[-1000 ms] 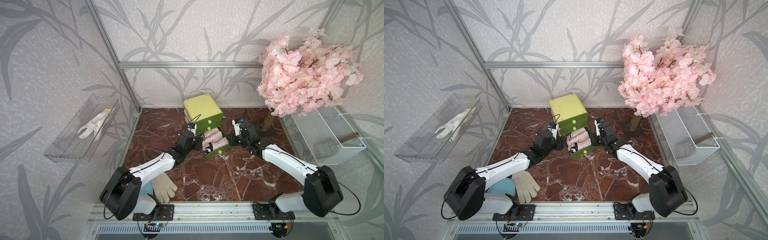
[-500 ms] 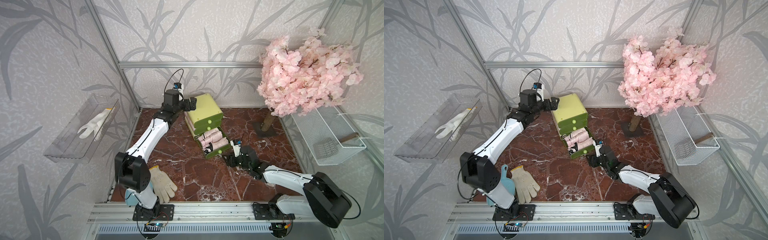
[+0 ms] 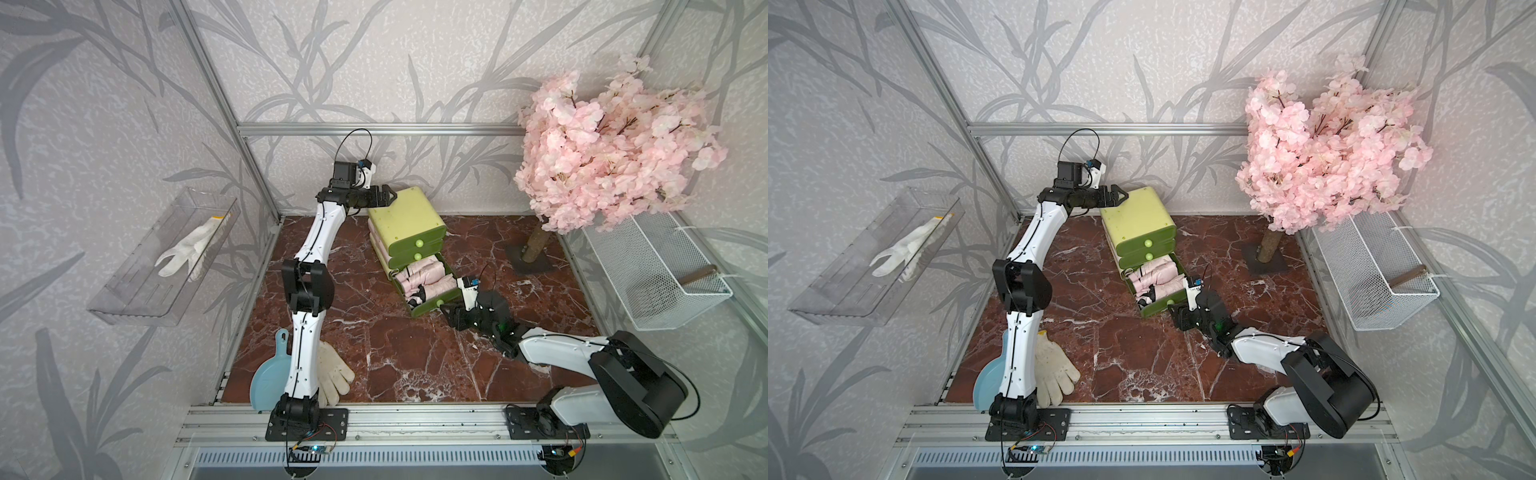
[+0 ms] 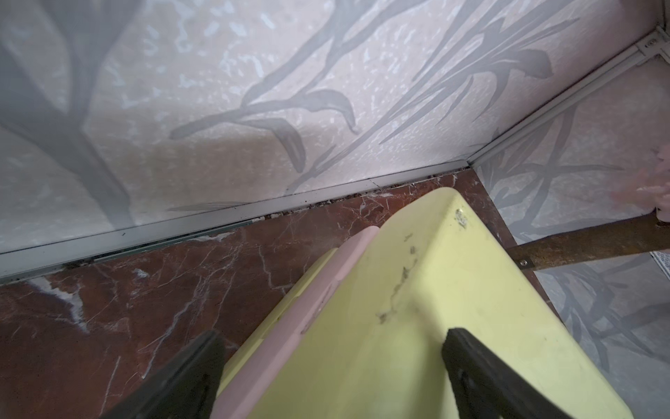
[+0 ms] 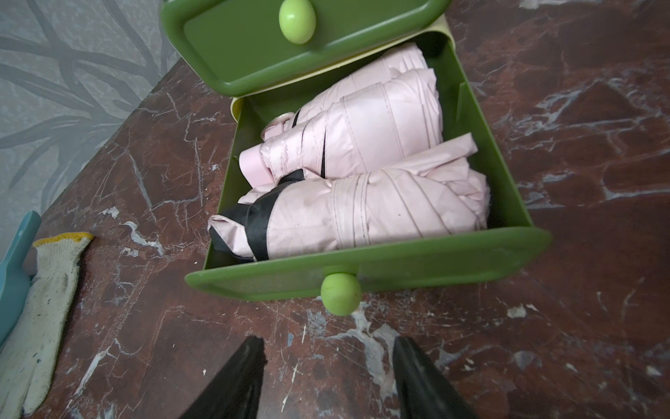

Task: Place the umbrella in the drawer by color
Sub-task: Close the drawer in the storage box.

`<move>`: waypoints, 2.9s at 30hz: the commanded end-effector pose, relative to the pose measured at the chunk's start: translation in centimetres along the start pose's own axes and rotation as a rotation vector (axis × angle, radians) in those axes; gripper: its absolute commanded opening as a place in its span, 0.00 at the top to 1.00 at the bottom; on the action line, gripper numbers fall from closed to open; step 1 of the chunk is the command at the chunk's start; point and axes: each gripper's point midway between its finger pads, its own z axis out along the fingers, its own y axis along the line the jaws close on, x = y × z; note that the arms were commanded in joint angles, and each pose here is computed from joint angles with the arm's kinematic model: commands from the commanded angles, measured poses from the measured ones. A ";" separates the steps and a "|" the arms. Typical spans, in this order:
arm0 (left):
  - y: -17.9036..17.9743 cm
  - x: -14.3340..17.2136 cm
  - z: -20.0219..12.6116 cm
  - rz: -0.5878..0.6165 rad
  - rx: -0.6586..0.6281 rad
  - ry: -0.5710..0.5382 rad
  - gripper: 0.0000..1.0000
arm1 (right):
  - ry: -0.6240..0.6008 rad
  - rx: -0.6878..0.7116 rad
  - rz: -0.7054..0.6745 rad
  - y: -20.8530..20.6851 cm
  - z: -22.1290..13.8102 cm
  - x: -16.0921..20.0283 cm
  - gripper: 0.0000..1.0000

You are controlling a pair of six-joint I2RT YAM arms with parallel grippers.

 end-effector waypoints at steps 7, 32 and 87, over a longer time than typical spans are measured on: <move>-2.1 6.1 2.2 0.042 0.097 0.183 0.09 | -0.025 -0.035 0.007 0.1 1.4 1.1 0.44; -3.0 9.2 3.3 0.078 0.127 0.263 0.12 | -0.251 -0.055 0.100 -1.7 5.9 0.9 0.63; -10.4 16.7 0.3 -0.018 0.496 0.348 0.09 | -0.279 -0.225 0.048 11.7 9.5 -6.2 0.70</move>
